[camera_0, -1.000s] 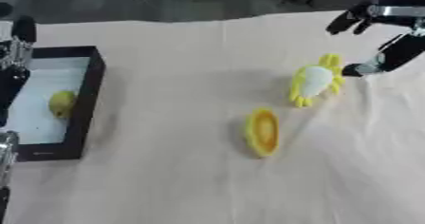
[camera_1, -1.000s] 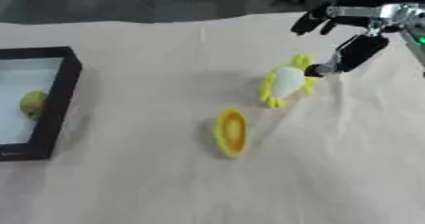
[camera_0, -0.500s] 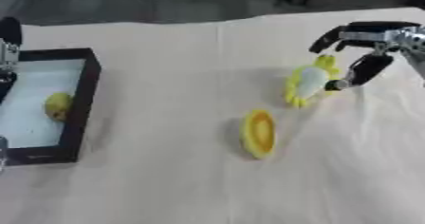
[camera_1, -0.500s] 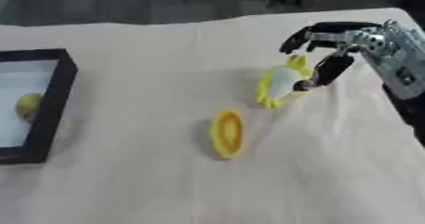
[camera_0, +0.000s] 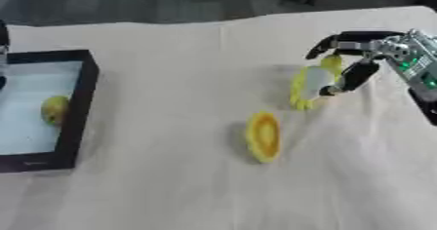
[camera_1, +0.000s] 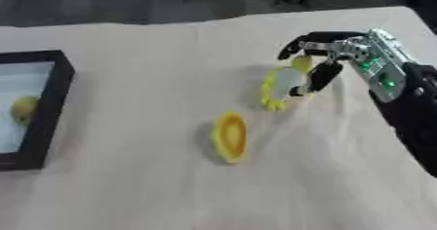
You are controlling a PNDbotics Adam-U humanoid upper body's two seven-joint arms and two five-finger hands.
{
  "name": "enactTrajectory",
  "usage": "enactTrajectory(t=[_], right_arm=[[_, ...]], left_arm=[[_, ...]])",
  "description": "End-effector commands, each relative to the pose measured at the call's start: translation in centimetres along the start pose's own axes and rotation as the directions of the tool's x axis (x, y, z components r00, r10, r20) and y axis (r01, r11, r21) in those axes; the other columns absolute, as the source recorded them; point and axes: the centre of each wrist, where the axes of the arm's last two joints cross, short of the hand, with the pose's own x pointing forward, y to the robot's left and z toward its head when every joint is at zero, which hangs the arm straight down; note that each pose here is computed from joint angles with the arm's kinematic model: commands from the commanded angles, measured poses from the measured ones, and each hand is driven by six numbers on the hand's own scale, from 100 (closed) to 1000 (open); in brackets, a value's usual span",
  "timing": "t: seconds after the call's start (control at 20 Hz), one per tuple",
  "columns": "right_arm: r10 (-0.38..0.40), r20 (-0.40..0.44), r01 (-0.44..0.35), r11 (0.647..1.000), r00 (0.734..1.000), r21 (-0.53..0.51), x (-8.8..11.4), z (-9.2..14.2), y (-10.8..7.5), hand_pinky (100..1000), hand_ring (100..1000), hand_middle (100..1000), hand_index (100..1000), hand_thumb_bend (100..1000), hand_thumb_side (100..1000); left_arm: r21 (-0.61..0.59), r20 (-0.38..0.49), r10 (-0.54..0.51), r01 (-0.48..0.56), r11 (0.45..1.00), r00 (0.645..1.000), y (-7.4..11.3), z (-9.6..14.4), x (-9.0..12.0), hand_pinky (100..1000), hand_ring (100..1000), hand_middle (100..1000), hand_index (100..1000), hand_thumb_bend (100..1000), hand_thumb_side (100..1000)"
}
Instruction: Pick up the objects with one hand, pass them to the other hand, and then place them into the box on the other side of the table.
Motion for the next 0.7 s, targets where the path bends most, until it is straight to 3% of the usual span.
enactTrajectory(t=[0.05, 0.3, 0.5, 0.7], right_arm=[[0.019, -0.023, -0.019, 1.000, 1.000, -0.022, -0.6, 0.3, -0.8, 849, 928, 829, 851, 557, 149], [0.030, -0.022, -0.030, 0.999, 0.999, 0.015, -0.6, -0.5, -0.2, 844, 905, 811, 833, 549, 135], [0.030, -0.027, -0.030, 0.999, 0.999, 0.019, -0.6, -0.9, 0.1, 820, 830, 706, 752, 510, 100], [0.017, -0.029, -0.017, 0.999, 0.999, -0.031, -0.7, -0.9, 0.2, 782, 746, 533, 669, 291, 100]], left_arm=[[0.013, 0.033, 0.000, 0.000, 1.000, 0.999, 0.4, -0.5, 0.9, 672, 959, 749, 771, 369, 529], [0.016, 0.034, 0.003, -0.004, 1.000, 0.999, 0.3, -0.5, 0.9, 672, 958, 747, 769, 370, 531], [0.023, 0.037, 0.006, -0.007, 1.000, 0.999, 0.3, -0.6, 1.0, 671, 956, 744, 767, 373, 530], [0.025, 0.036, 0.006, -0.007, 1.000, 0.999, 0.3, -0.5, 1.0, 670, 955, 742, 766, 373, 533]])
